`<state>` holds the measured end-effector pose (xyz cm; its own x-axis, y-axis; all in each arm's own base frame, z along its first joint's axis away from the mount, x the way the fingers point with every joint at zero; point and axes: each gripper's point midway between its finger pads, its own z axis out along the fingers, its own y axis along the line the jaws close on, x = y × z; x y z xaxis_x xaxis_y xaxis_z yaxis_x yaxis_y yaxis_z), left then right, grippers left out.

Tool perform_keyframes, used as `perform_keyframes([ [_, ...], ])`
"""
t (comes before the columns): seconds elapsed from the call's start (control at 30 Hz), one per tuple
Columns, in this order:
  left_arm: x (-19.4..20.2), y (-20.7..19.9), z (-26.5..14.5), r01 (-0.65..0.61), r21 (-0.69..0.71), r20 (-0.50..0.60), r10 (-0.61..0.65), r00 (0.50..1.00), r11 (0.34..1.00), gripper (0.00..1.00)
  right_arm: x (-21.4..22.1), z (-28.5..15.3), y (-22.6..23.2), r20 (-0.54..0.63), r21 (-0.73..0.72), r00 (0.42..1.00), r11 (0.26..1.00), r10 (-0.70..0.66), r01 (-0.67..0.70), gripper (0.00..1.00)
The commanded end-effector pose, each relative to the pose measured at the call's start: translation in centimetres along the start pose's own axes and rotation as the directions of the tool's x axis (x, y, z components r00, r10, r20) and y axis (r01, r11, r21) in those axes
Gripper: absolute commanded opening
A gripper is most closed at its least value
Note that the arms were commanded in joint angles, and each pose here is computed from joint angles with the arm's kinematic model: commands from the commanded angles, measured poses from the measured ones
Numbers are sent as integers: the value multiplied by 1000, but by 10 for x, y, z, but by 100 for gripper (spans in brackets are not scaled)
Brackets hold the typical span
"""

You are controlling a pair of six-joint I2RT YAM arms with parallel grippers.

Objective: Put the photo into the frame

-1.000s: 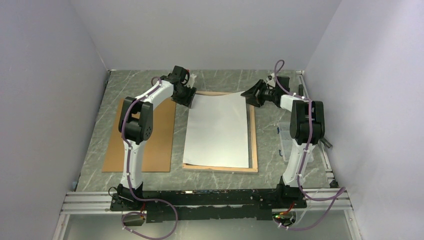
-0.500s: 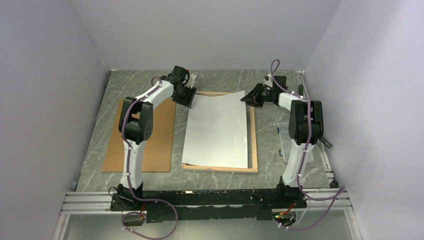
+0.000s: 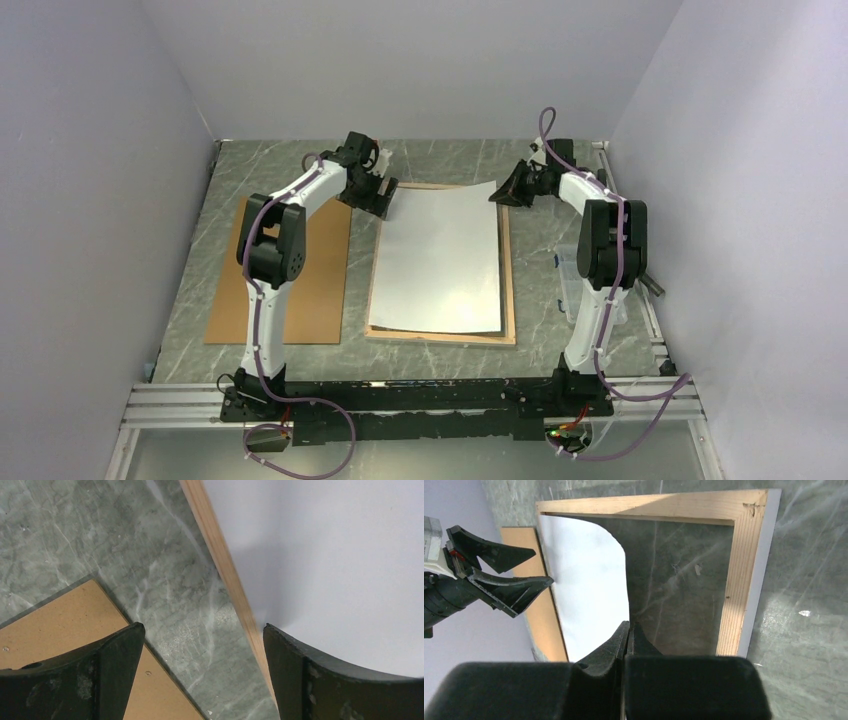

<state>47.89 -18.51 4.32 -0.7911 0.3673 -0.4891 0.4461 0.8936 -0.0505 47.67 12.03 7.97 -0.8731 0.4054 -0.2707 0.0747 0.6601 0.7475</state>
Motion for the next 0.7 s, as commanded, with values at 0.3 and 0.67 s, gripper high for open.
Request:
perform_keyframes([
  [0.3,-3,4,-31,-14,-14,35,15,999,1000,94,-28,-26,30,35,19,990,990,-139,139,0],
  [0.67,-2,1,-34,-15,0,35,15,999,1000,90,-24,-21,23,98,17,992,997,-81,80,0],
])
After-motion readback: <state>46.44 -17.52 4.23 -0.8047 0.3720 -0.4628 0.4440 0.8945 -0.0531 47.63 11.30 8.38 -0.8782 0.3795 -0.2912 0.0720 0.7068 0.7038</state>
